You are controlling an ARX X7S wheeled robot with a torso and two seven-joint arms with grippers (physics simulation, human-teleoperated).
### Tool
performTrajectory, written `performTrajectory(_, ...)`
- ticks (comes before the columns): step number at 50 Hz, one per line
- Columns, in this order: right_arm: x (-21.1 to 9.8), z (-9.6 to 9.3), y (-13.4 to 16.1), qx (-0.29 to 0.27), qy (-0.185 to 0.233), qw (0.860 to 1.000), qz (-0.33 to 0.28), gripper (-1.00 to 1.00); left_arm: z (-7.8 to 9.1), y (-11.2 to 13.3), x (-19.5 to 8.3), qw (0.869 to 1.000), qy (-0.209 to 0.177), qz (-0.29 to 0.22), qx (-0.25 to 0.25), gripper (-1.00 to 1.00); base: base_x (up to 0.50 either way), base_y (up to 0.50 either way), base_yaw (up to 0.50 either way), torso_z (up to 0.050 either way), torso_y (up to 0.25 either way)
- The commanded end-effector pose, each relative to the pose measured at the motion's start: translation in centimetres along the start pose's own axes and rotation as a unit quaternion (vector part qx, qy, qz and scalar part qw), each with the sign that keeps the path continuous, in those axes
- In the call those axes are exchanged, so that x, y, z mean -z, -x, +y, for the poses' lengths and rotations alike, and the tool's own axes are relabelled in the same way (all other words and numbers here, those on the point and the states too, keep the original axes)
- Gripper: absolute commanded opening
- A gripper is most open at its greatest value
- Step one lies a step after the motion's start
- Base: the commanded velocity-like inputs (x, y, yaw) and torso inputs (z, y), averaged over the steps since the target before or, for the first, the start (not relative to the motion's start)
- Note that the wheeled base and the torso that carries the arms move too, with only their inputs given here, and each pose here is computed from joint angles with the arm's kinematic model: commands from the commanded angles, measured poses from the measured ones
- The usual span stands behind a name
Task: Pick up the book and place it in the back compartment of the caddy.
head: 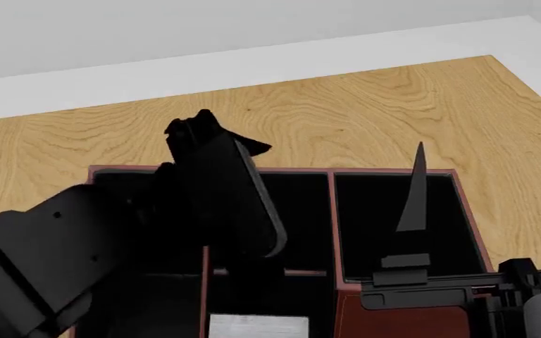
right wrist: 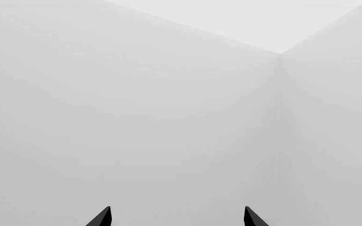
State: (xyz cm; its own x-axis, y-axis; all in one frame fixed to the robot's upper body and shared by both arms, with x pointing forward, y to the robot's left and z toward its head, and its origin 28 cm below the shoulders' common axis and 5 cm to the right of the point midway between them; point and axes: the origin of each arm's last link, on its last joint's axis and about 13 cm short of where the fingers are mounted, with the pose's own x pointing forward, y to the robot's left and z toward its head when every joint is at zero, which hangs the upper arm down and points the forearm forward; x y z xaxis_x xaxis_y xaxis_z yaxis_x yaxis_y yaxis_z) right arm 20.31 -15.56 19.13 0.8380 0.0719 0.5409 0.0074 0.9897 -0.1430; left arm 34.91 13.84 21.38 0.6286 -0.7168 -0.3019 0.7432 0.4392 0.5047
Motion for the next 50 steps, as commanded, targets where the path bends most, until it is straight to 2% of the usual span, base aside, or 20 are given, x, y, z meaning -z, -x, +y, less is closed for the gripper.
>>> performTrajectory(1, 0.1, 0.0, 0.0, -0.001, 0.000, 1.000, -0.001, 1.00, -0.2, 0.5, 0.5, 0.996, 0.045, -0.054, -0.058, 1.00, 0.00, 0.00, 0.00, 0.000, 0.000)
performTrajectory(16, 0.2, 0.0, 0.0, -0.002, 0.000, 1.000, 0.001, 1.00, -1.1, 1.4, 1.3, 0.989, 0.072, -0.089, -0.094, 1.00, 0.00, 0.00, 0.00, 0.000, 0.000)
performTrajectory(23, 0.2, -0.1, 0.0, -0.001, -0.001, 1.000, 0.001, 1.00, -1.5, 1.9, 1.4, 0.979, 0.082, -0.125, -0.139, 1.00, 0.00, 0.00, 0.00, 0.000, 0.000)
performTrajectory(31, 0.4, -0.1, 0.0, -0.002, -0.002, 1.000, 0.003, 1.00, -2.0, 2.6, 1.5, 0.972, 0.099, -0.142, -0.161, 1.00, 0.00, 0.00, 0.00, 0.000, 0.000)
performTrajectory(41, 0.6, 0.0, -0.1, -0.005, -0.004, 1.000, 0.005, 1.00, -2.7, 3.7, 1.4, 0.956, 0.114, -0.174, -0.205, 1.00, 0.00, 0.00, 0.00, 0.000, 0.000)
performTrajectory(45, 0.7, 0.0, -0.1, -0.006, -0.004, 1.000, 0.005, 1.00, -2.9, 4.4, 1.1, 0.946, 0.125, -0.196, -0.227, 1.00, 0.00, 0.00, 0.00, 0.000, 0.000)
performTrajectory(50, 0.8, 0.1, -0.2, -0.007, -0.004, 1.000, 0.006, 1.00, -3.5, 4.8, 1.1, 0.943, 0.124, -0.202, -0.232, 1.00, 0.00, 0.00, 0.00, 0.000, 0.000)
